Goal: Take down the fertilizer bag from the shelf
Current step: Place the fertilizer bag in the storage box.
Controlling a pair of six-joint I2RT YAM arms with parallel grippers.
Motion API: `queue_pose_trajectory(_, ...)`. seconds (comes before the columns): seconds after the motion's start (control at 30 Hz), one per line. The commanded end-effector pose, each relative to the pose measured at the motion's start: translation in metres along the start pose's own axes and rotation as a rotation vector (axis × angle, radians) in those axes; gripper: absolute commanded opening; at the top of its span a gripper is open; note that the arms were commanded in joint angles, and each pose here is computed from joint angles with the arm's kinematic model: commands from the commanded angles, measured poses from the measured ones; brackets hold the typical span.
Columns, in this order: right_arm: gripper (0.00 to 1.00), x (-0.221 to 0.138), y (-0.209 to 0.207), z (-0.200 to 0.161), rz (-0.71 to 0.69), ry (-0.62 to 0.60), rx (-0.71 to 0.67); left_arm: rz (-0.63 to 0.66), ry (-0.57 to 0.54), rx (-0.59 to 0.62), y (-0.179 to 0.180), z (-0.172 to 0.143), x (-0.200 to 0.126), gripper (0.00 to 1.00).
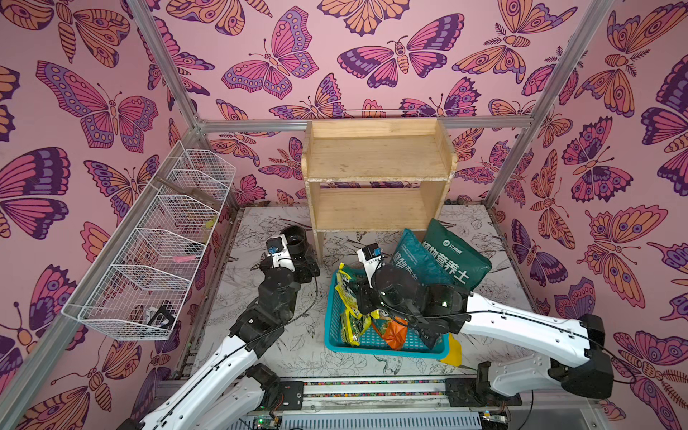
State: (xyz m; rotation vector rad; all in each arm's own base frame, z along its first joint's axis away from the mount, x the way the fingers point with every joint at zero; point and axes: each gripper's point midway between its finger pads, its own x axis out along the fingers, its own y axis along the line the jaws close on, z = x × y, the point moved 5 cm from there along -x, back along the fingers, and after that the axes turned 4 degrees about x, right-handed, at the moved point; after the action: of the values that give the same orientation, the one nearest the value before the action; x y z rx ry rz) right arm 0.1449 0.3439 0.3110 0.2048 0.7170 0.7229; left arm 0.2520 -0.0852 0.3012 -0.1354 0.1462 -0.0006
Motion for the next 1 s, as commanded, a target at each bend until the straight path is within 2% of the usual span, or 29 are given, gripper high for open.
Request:
queue_pose_trajectory(0.0,0.00,-0.007,0.007,0.017,0.007,-0.076,0.012,0.026,0.002,-0.001,0.007,-0.004,-0.002,1.00)
queue_pose_trajectory(0.37,0.00,0.006,0.016,0.016,0.034,-0.065,0.025,0.029,-0.003,0.001,0.010,-0.002,-0.007,1.00)
queue_pose_trajectory(0.5,0.00,0.022,0.005,0.001,-0.015,-0.016,0.058,0.035,-0.008,0.000,0.013,0.000,-0.009,1.00)
queue_pose_trajectory(0.7,0.00,0.031,-0.034,-0.010,-0.169,0.005,0.162,0.040,-0.017,0.004,0.015,0.002,-0.012,1.00)
queue_pose_trajectory(0.97,0.00,0.043,-0.038,-0.021,-0.166,0.065,0.211,0.042,-0.019,0.007,0.015,0.003,-0.012,1.00)
